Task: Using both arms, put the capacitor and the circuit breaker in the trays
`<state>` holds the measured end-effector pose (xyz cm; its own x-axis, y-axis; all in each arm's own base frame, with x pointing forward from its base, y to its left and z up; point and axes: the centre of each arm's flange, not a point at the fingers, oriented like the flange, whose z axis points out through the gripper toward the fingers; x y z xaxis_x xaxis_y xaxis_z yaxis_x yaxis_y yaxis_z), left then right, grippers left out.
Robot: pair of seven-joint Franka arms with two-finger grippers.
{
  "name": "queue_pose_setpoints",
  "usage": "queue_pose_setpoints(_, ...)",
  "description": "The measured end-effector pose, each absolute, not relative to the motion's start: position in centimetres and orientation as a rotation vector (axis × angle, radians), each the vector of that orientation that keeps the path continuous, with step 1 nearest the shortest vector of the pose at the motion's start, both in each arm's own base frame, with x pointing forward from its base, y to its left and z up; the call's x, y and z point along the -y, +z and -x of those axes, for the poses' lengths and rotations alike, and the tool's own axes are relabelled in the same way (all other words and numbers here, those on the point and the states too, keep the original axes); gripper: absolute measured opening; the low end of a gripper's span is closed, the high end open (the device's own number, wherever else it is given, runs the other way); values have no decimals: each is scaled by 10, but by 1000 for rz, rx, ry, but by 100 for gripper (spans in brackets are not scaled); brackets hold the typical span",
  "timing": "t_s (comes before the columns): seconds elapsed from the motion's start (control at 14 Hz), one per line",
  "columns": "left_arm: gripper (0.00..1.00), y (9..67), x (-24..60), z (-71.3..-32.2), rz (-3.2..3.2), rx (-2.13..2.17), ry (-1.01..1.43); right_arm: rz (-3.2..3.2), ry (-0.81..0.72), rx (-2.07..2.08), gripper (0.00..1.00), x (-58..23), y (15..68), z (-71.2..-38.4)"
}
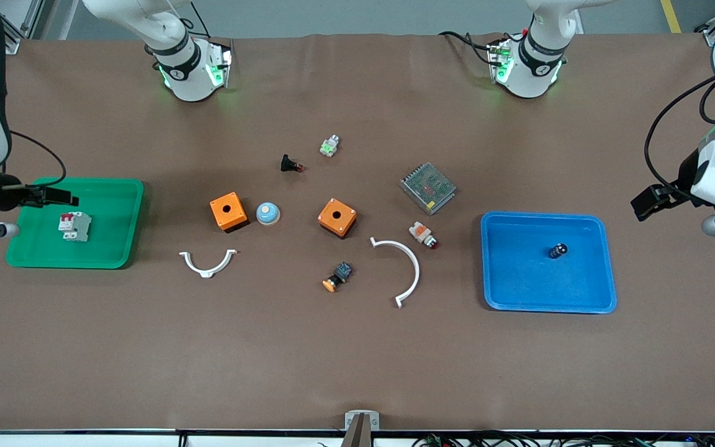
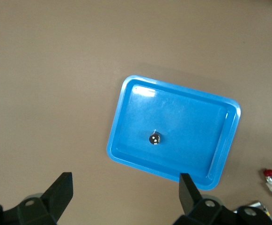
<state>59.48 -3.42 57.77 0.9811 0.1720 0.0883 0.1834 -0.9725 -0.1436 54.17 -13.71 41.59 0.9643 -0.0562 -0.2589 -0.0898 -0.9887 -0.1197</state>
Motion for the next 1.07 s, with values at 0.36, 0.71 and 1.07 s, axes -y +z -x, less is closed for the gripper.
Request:
queue_pose_setpoints(0.36, 100, 605, 41, -573, 3022, 152, -50, 2989, 487, -337, 100, 9, 508, -536)
queue_pose_setpoints(0.71, 100, 625, 29, -548, 3090, 101, 28, 3015, 331, -323, 100, -7, 587, -544)
queue_pose_setpoints(1.07, 100, 624, 42, -546, 3096, 49, 33, 3105, 139, -249, 100, -27, 638, -548)
